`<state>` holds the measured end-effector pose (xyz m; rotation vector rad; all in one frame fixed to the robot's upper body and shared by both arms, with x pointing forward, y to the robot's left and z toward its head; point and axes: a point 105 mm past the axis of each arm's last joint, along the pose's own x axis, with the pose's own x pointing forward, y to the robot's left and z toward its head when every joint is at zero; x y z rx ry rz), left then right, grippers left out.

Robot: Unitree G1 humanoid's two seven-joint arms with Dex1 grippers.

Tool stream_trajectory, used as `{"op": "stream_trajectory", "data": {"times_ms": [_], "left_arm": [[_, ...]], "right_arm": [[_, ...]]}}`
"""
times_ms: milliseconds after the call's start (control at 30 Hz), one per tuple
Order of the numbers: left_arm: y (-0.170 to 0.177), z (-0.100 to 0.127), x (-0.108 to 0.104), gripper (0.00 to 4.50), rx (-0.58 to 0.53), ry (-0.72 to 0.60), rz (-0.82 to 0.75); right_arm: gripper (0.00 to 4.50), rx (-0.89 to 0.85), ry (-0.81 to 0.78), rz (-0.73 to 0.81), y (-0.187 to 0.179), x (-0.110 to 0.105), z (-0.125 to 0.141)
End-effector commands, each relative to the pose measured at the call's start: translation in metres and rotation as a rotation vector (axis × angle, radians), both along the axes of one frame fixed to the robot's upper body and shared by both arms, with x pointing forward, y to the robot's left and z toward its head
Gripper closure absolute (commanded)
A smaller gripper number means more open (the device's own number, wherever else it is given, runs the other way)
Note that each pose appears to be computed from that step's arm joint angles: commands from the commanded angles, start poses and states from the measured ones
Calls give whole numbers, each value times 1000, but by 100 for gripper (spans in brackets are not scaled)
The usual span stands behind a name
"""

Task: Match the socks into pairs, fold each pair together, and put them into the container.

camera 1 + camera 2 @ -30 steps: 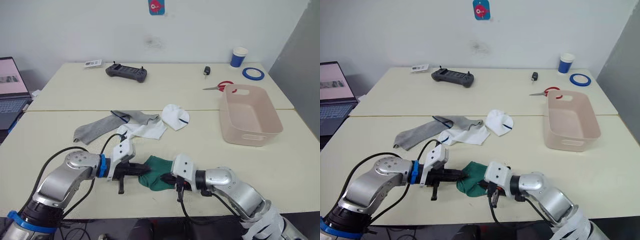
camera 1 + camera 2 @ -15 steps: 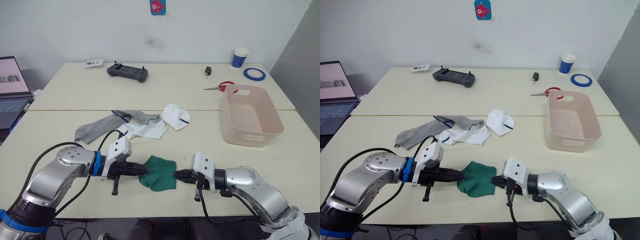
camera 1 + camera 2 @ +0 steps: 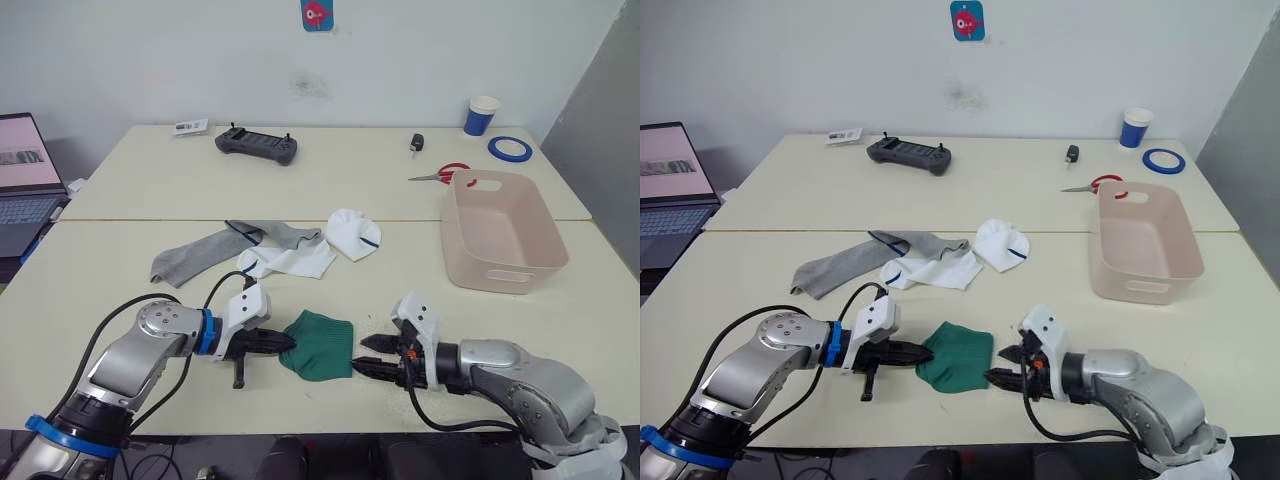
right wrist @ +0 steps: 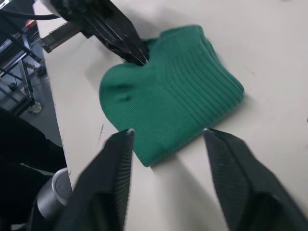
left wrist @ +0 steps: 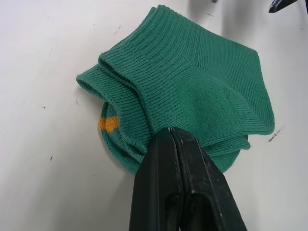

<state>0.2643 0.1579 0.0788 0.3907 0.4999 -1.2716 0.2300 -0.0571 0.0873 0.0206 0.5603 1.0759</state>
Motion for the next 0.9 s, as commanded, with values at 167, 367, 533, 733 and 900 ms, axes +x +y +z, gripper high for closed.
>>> {"op": "stream_trajectory", "data": {"times_ms": [167,367,533,733,900], "left_arm": [[25,-19,-14,450,83,53,43],[31,-20,-16,450,93,51,71],[33,-22,-17,450,98,48,82],[34,-25,-21,450,101,57,85],[34,-25,-20,450,102,57,89]], "right_arm": [[4,15,138,-125,10,10,-8],[4,41,205,-90,41,11,-16],[4,75,235,-53,64,13,-15],[4,145,300,-40,82,15,-10],[4,207,352,-43,93,15,-7]]}}
